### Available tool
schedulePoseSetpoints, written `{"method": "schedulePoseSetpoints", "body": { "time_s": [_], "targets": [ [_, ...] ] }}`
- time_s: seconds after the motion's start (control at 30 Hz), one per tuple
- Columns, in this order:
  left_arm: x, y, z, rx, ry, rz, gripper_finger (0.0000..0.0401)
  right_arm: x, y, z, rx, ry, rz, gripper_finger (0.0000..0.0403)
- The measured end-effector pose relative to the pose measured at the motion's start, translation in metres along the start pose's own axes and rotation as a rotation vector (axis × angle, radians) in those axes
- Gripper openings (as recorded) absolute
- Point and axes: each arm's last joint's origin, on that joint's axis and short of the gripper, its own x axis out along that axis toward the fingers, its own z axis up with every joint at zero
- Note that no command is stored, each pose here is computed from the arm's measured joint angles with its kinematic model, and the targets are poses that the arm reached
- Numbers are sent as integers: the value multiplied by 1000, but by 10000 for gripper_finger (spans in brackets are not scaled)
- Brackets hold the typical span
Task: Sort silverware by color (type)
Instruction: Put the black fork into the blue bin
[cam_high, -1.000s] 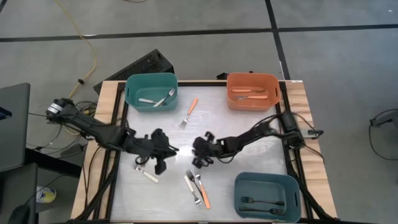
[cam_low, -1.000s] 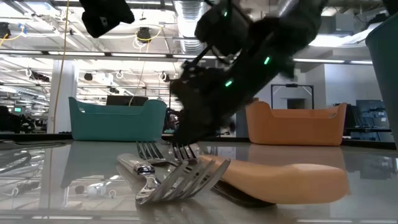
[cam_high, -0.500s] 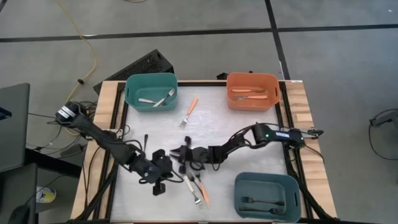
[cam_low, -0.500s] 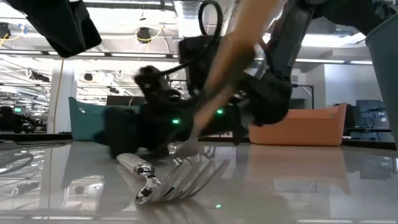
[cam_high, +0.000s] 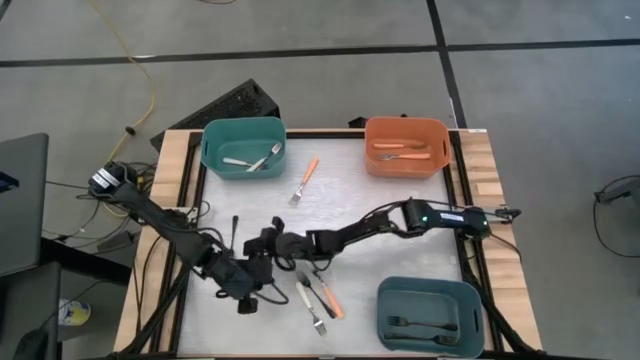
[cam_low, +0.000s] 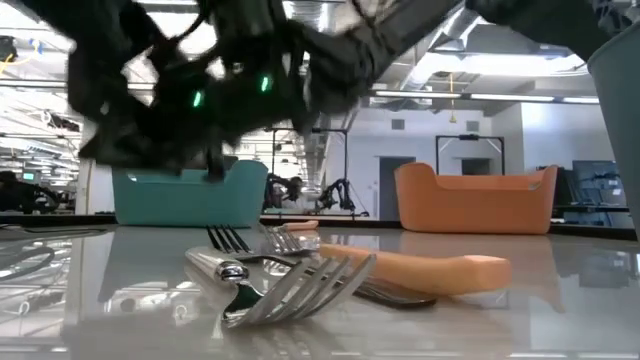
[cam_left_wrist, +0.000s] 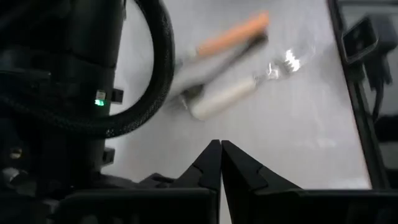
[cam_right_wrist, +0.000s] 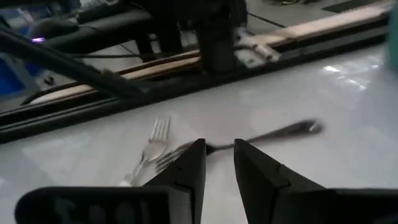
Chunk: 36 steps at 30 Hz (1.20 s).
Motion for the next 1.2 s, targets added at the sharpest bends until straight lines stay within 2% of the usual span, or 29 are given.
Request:
{"method": "schedulePoseSetpoints", "body": {
  "time_s": [0.2, 0.3, 0.47, 0.6, 0.8, 1.03, 1.2],
  "targets": [
    [-38, 11, 0, 80, -60, 62, 0, -18, -12, 54, 30, -46, 6, 108],
    [-74, 17, 11, 76, -209, 23, 0, -26, -18, 76, 45, -96, 4, 108],
    [-124, 38, 13, 48, -378, 16, 0, -30, -27, 66, 30, -34, -24, 108],
    [-155, 54, 11, 13, -482, 16, 0, -38, -23, 84, 41, -79, -11, 108],
    [-178, 69, 6, -51, -574, 64, 0, -43, -19, 88, 34, -59, -9, 108],
    [-185, 77, 4, -122, -630, 165, 0, -42, -17, 88, 40, -83, 0, 108],
    [-185, 79, 4, -142, -642, 233, 0, -51, -29, 94, 47, 58, -44, 108]
  ]
}}
